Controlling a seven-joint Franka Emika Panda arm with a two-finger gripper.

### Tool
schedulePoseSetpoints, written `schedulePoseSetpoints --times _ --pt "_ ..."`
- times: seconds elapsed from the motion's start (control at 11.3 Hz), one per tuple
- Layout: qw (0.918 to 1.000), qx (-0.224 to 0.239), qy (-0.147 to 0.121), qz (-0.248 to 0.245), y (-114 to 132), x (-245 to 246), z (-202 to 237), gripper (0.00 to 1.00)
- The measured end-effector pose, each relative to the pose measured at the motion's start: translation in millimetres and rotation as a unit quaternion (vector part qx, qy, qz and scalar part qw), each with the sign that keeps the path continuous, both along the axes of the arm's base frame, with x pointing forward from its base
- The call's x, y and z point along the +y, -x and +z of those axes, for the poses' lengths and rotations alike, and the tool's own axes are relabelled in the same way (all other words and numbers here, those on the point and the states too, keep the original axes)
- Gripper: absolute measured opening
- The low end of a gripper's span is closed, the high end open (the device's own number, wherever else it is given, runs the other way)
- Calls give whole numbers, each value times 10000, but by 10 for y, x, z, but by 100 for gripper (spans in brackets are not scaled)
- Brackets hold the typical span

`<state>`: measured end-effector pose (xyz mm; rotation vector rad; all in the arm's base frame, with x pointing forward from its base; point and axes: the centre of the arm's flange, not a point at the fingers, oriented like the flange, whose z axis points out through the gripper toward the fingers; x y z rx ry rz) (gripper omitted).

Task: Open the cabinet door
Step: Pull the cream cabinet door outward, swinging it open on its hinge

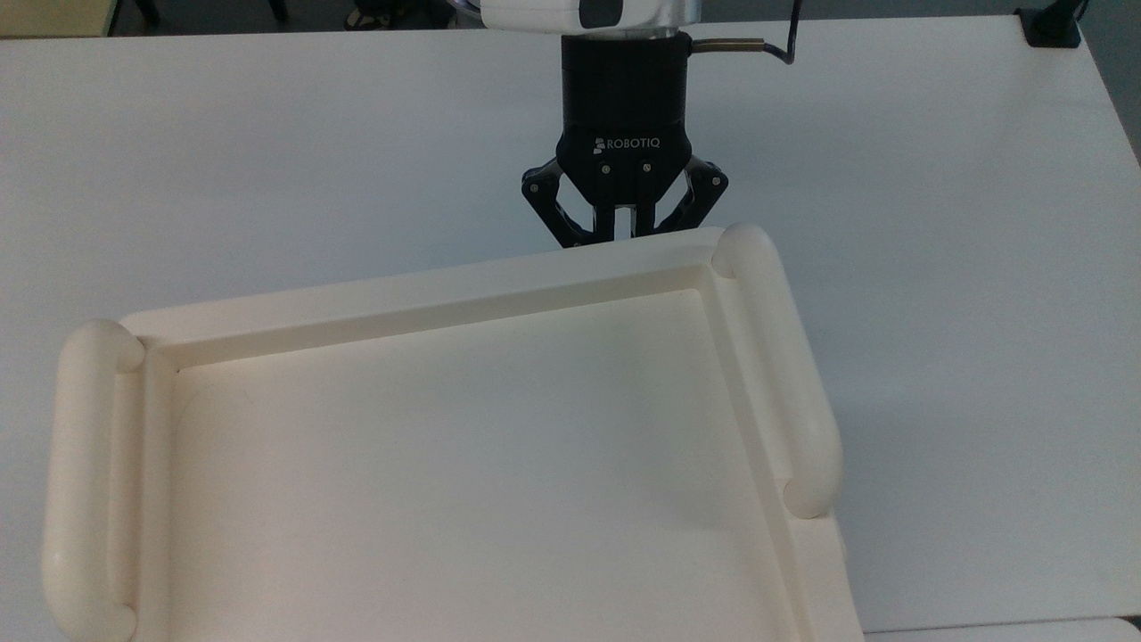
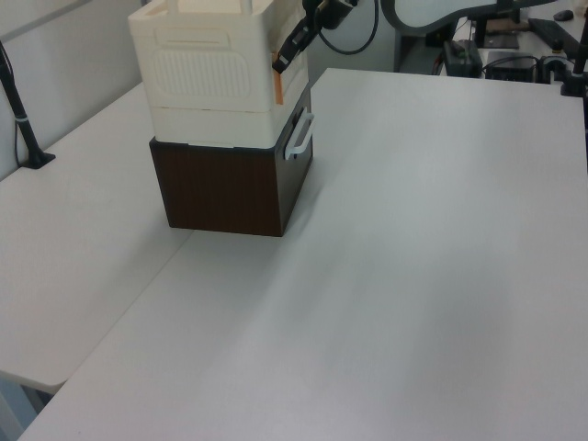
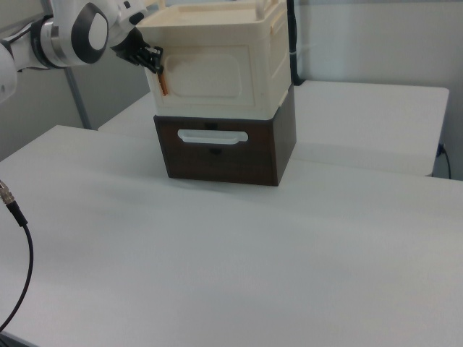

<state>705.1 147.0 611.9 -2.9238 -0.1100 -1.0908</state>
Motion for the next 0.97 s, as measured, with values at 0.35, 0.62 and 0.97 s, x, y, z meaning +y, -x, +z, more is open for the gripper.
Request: schedulePoseSetpoints --times 0.35,0.62,0.97 --pt "10000 24 -9 -5 28 -14 -3 14" --pt "9996 265 -42 4 174 -84 43 14" --pt "9966 816 60 128 448 -300 162 14"
